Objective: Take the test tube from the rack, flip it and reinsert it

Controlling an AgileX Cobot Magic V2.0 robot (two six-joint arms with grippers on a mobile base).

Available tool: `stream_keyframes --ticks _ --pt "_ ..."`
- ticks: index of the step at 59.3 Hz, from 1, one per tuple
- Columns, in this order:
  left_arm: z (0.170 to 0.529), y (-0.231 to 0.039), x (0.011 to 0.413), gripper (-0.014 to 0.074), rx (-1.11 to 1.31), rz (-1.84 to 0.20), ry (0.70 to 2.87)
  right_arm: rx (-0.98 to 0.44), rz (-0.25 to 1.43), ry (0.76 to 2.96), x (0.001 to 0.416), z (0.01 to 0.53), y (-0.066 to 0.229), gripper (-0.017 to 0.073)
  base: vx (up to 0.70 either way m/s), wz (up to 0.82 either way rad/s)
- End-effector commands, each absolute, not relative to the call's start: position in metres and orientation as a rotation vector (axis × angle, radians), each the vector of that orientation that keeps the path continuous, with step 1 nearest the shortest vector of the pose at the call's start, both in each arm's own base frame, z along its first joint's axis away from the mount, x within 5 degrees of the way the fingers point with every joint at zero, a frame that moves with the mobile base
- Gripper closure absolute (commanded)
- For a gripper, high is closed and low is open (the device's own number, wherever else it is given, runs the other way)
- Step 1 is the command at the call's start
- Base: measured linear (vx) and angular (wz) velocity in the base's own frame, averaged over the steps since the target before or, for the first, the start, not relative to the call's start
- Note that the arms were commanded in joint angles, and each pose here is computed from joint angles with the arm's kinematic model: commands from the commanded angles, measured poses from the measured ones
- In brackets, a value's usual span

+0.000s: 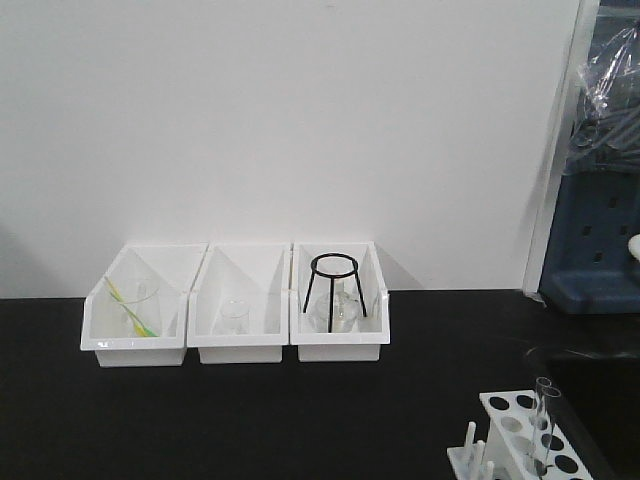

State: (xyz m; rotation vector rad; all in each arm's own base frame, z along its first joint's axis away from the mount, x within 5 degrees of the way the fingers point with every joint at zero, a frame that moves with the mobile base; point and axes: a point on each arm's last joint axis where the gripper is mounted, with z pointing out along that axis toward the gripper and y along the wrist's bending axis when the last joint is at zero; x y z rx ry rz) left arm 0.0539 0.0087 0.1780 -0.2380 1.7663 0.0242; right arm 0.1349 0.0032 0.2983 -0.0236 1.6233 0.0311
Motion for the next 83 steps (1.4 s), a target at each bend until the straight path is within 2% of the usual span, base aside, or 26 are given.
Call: stream_keyframes --ticks 1,19,26,36,43,83 --pt "0.185 0.008 0.055 0.06 -0.228 0.019 1.681 -0.037 0.049 1.53 0.135 0.314 0.005 0.0572 0.0 0.0" --pt "0.185 0.008 0.055 0.06 -0.228 0.019 1.681 -0.05 0.033 1.533 0.134 0.313 0.005 0.0572 0.0 0.0" --pt "0.185 0.008 0.055 0.06 -0.228 0.019 1.681 -0.036 0.015 1.511 0.111 0.303 0.003 0.0571 0.0 0.0" --pt "0.185 0.008 0.055 0.06 -0.228 0.019 1.681 0.002 0.022 1.477 0.071 0.241 0.001 0.0571 0.0 0.0" --pt "0.185 0.008 0.055 0.06 -0.228 0.019 1.681 0.021 0.031 1.477 0.058 0.205 0.0 0.0571 0.0 0.0" --pt "0.185 0.008 0.055 0.06 -0.228 0.019 1.682 0.021 0.018 1.528 0.057 0.201 0.0 0.0571 0.0 0.0"
